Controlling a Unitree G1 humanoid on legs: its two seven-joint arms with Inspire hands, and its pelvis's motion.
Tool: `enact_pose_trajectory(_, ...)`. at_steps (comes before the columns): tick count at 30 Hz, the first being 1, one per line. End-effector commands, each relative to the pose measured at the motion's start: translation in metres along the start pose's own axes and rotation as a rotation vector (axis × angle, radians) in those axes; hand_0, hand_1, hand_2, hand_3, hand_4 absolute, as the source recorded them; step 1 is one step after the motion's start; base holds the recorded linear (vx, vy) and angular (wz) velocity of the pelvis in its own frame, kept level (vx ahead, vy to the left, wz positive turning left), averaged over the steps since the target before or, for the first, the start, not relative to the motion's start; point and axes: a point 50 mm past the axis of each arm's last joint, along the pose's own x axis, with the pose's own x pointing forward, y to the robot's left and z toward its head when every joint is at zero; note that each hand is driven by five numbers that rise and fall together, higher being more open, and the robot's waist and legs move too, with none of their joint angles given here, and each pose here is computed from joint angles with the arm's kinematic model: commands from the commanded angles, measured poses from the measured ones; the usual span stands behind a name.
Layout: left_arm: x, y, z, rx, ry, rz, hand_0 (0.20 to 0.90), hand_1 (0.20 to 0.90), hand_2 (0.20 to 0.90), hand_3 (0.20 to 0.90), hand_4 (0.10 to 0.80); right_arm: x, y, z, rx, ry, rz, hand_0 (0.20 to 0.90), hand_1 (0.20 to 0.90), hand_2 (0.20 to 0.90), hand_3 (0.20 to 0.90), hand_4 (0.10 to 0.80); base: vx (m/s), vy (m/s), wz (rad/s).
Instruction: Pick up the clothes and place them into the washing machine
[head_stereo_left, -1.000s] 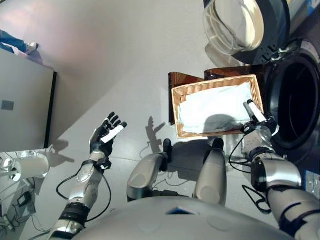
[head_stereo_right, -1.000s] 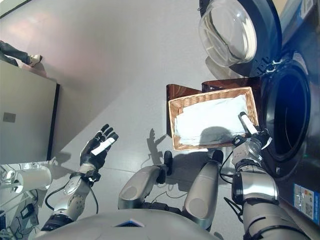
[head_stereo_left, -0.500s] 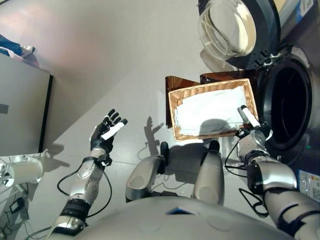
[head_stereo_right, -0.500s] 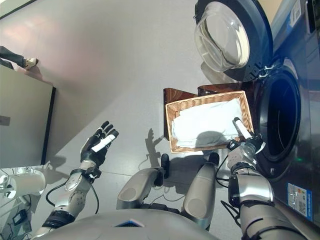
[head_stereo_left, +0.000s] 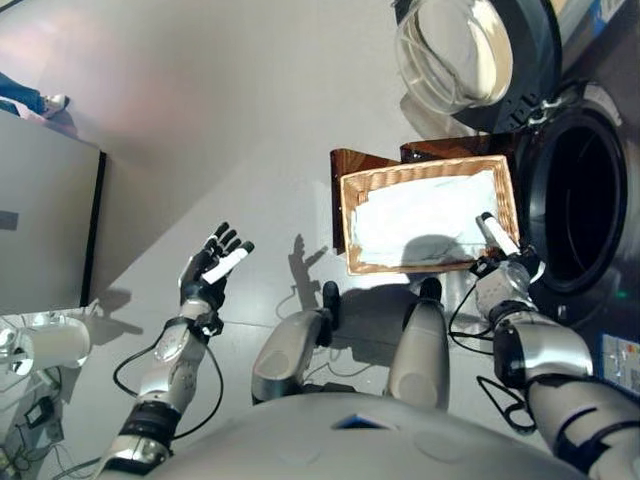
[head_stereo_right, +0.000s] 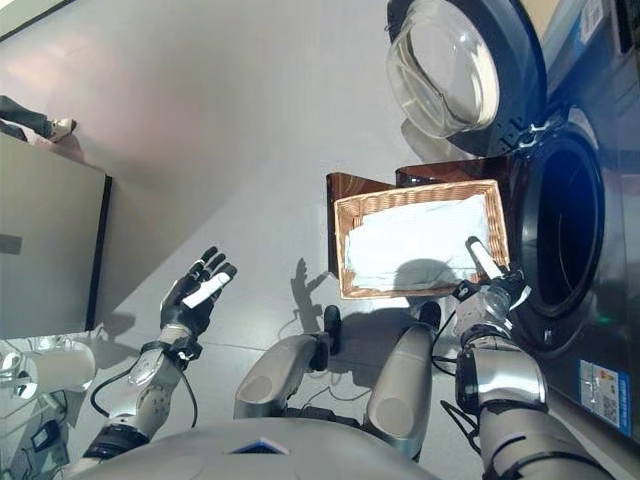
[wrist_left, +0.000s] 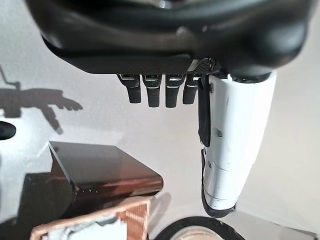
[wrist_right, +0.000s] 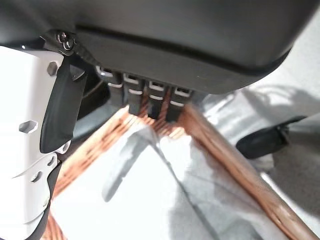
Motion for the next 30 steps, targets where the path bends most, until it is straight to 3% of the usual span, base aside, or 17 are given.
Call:
enact_pose_trajectory(1,-0.001,0.011,0.038,0.077,-0.149,-0.011,0.900,0.900,0.900,0.900,0.800,0.004,0.002,0.031,0.031,-0.070,-0.030,0.900,0.900,0.900,0.900,0.800,-0.019,0.012,0.03)
enact_pose_trajectory(12,-0.003,0.008,0.052,0.072,-0.206,-0.040,0.900,0.900,0.900,0.900,0.800,0.000,0.029,0.056,0.067,-0.139,0.074,0.900,0.900,0.900,0.900,0.800,-0.010,-0.015,0.04)
enact_pose_trajectory(30,-0.006,0.016,0.062,0.104,-0.224,-0.027,0.900,0.900,0.900,0.900,0.800,-0.010,0.055,0.038,0.079,-0.092,0.173,0.900,0.900,0.900,0.900,0.800,-0.009,-0.013,0.05)
